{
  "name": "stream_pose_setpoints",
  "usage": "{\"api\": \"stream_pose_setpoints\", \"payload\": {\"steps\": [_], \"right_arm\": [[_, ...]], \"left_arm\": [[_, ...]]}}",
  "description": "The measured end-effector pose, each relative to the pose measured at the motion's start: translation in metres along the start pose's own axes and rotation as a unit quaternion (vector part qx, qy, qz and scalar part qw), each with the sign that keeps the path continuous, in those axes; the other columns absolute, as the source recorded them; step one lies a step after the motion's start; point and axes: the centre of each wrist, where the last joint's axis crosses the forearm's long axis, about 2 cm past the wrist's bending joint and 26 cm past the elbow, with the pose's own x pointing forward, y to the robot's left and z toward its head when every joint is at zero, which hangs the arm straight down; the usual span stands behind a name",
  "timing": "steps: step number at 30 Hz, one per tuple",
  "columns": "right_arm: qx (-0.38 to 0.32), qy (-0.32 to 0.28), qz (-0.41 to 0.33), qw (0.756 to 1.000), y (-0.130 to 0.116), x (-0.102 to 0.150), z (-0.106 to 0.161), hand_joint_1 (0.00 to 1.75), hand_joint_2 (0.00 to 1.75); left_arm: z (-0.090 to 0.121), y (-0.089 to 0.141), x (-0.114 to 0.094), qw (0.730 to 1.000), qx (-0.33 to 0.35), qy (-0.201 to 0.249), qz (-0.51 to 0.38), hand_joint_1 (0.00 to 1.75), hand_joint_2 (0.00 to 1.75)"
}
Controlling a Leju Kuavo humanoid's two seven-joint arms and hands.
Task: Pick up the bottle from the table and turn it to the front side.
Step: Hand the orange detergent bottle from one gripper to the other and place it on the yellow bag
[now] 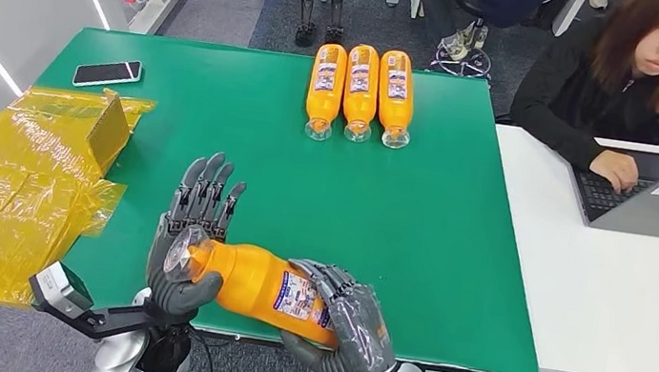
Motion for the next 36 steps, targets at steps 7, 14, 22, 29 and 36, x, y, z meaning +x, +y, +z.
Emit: {"api": "stream_pose_setpoints", "payload": {"steps": [7, 14, 22, 29, 36], "right_arm": [[0.003, 0.003, -0.012, 1.0, 0.007, 0.001, 0.005, 1.75, 1.75], [0.005, 0.006, -0.029, 1.0, 0.019, 0.005, 0.007, 1.75, 1.75], [0.002, 0.006, -0.035, 0.999, 0.02, 0.007, 0.006, 1.75, 1.75], [-0.02, -0.015, -0.033, 0.999, 0.02, 0.008, 0.0, 1.75, 1.75], [-0.035, -0.031, -0.033, 0.998, 0.02, 0.001, -0.006, 1.75, 1.75]], "left_arm": [[0.0, 0.0, 0.001, 1.0, 0.003, -0.005, 0.006, 1.75, 1.75], [0.005, -0.001, 0.003, 1.0, 0.006, -0.011, 0.025, 1.75, 1.75], [0.007, -0.001, 0.005, 1.0, 0.006, -0.011, 0.023, 1.75, 1.75], [0.006, -0.001, 0.008, 1.0, 0.01, -0.02, 0.022, 1.47, 1.75], [0.005, -0.001, 0.01, 0.999, 0.011, -0.027, 0.018, 0.0, 1.75]]}}
